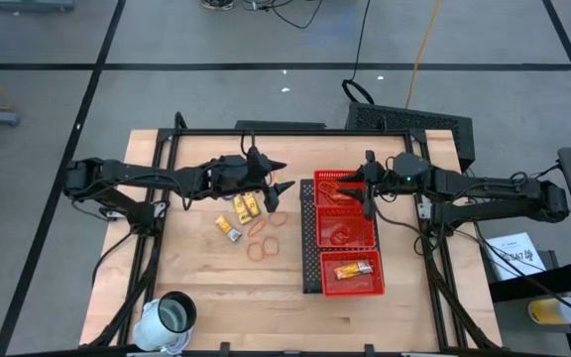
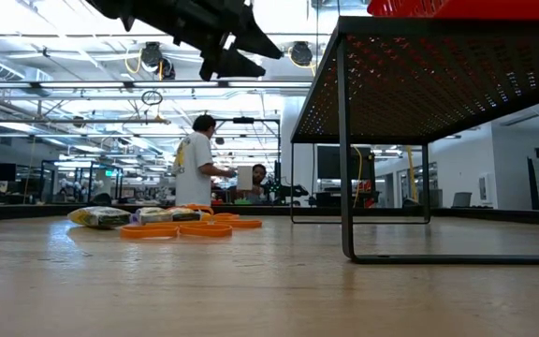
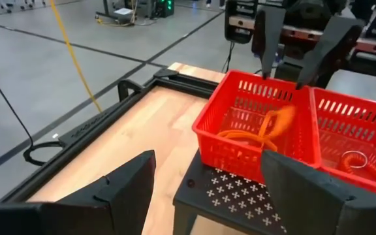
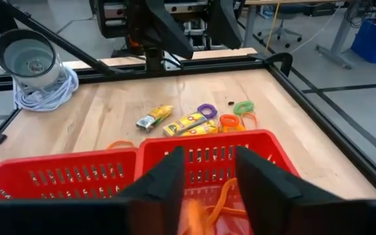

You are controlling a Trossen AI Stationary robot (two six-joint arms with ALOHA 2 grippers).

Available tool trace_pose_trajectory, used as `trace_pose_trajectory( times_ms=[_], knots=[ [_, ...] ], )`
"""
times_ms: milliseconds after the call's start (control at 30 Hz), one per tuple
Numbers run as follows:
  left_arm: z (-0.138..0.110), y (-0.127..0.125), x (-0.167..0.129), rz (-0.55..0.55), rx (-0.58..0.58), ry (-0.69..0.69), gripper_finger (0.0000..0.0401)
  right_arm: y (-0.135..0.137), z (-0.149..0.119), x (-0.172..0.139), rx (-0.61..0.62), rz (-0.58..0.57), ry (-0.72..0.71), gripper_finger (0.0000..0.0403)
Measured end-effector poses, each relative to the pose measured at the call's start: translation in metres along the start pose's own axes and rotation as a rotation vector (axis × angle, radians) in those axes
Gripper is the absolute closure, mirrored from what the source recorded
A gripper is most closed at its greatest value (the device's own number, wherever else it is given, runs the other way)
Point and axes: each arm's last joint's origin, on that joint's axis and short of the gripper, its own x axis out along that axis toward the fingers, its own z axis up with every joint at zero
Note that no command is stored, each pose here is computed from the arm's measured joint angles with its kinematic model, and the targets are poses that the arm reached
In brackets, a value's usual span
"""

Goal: Pick & Place Office Desk Supplies
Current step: Put the green spring keychain into the middle red bin on the shelf

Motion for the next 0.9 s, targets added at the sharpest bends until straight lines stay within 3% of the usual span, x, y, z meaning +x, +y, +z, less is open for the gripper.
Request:
trace_pose_trajectory(
  times_ms=[200,400,600,900],
  knots=[
    [-0.001,0.003,-0.008,0.016,0.019,0.057,0.0114,0.001,0.005,-0.01,0.025,0.002,-0.041,0.0205],
    [-0.007,0.009,-0.024,0.102,0.002,0.191,0.0114,0.004,0.013,-0.037,0.015,0.004,-0.119,0.0191],
    [-0.025,0.016,-0.028,0.265,-0.058,0.341,0.0114,0.006,0.013,-0.053,0.013,0.004,-0.134,0.0198],
    [-0.062,0.034,-0.034,0.574,-0.152,0.541,0.0114,0.005,0.005,-0.049,0.016,0.003,-0.103,0.0203]
  ],
)
